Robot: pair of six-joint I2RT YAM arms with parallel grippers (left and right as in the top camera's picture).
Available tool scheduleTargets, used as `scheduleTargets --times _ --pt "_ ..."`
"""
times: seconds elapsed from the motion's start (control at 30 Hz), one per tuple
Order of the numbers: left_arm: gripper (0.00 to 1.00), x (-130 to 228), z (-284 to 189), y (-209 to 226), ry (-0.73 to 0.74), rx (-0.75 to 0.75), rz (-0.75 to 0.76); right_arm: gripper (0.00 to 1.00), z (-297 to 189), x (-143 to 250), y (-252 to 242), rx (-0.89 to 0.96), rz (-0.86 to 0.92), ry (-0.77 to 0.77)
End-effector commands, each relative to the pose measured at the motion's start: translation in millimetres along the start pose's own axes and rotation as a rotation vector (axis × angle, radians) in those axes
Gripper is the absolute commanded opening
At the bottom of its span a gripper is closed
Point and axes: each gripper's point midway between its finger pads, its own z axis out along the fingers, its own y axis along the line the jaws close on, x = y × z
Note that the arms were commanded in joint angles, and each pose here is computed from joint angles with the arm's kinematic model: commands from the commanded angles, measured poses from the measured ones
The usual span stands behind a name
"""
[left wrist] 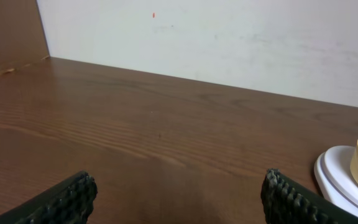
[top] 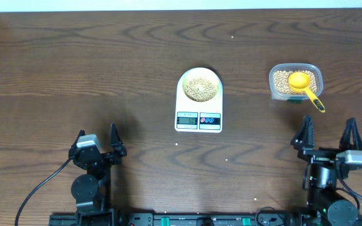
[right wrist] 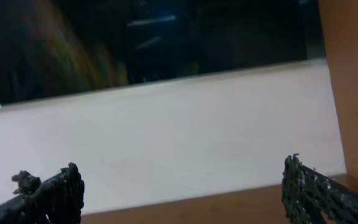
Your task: Scoop item into bowl and weigh 50g on scale
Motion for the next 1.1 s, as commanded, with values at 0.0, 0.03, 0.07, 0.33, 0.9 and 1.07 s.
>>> scheduleTargets --times 0.0,0.03,0.07,0.33,0.9,1.07 --pt "0.87 15.4 0.6 6.6 0.048 -0.031 0.013 0.99 -0.8 9.3 -2.9 0.016 -0.033 0.035" --pt "0.87 15.4 0.6 6.6 0.048 -0.031 0.013 0.99 -1.2 15.6 -3.7 0.019 -0.045 0.061" --pt "0.87 15.4 0.6 6.6 0.048 -0.031 0.013 0.99 -1.4 18.4 -4.2 0.020 -0.046 0.072" --pt "0.87 15.4 0.6 6.6 0.048 -0.031 0.013 0.99 -11.4 71.4 -12.3 0.039 -0.113 0.294" --pt "0.87 15.4 0.6 6.6 0.048 -0.031 0.013 0.99 -26.7 109.5 -16.7 0.019 -0.224 0.465" --pt "0.87 15.4 0.6 6.6 0.048 -0.031 0.013 0.99 -27.0 110.0 -18.6 0.013 -0.260 0.469"
